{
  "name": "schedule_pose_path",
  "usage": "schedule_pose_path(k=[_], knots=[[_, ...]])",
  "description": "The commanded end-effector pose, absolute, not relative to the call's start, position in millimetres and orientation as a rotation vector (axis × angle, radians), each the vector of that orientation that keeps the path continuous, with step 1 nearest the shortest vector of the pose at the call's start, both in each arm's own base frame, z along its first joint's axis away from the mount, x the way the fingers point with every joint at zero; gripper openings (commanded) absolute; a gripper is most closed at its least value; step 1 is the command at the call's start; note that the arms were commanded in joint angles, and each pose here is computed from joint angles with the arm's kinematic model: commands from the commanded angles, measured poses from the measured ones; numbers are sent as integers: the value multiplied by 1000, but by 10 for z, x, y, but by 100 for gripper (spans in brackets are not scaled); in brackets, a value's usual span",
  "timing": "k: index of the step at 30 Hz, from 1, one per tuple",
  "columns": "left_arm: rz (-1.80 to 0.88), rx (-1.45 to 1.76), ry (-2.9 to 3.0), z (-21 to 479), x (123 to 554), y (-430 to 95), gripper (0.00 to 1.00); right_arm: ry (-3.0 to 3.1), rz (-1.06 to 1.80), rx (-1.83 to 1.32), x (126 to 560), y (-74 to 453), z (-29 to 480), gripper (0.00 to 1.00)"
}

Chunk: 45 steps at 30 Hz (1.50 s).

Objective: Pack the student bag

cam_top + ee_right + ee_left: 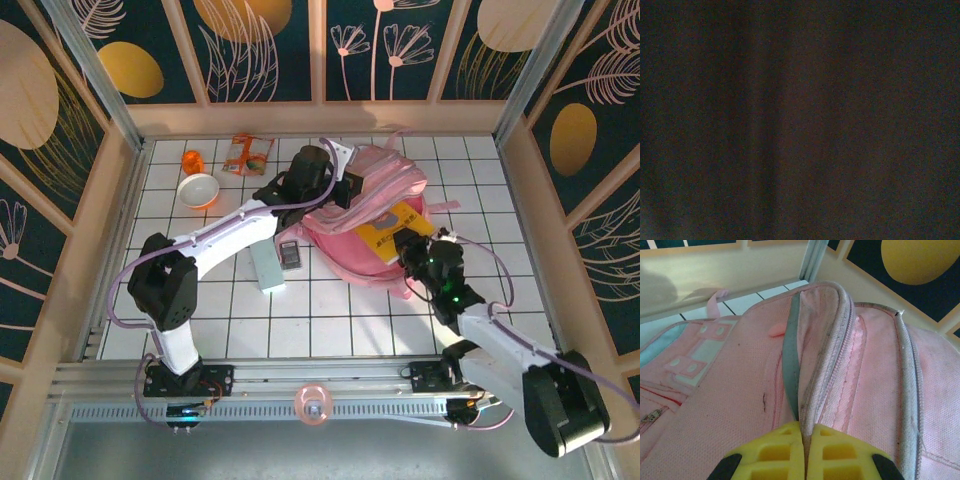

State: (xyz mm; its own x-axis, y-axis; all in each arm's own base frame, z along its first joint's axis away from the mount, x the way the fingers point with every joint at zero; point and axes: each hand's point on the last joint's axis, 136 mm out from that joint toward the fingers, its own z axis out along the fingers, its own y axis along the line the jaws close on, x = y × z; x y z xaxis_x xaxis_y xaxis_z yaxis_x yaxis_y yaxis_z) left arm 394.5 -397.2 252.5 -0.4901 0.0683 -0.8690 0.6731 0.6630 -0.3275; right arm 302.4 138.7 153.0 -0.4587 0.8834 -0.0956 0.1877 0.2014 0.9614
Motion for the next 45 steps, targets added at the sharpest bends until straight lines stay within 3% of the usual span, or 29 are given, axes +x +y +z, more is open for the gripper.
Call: schedule_pose_path(k=[1,24,37,40,45], knots=[[-957,557,1746,3327,3952,-4046,0,1446,1415,952,3264,1315,2233,0],[-999,586,1723,3434,3921,-4061,0,1520,1405,1202,4219,1891,1227,1],[-865,505,1815,3129,4188,-3836,0,1888,1190,1176,3848,1898,860,55],[-838,500,1817,3114,4212,-3797,0,1936,1182,1152,3735,1899,873,72],[-813,496,1817,3105,4242,-3757,0,1968,1157,1107,3602,1848,983,77]])
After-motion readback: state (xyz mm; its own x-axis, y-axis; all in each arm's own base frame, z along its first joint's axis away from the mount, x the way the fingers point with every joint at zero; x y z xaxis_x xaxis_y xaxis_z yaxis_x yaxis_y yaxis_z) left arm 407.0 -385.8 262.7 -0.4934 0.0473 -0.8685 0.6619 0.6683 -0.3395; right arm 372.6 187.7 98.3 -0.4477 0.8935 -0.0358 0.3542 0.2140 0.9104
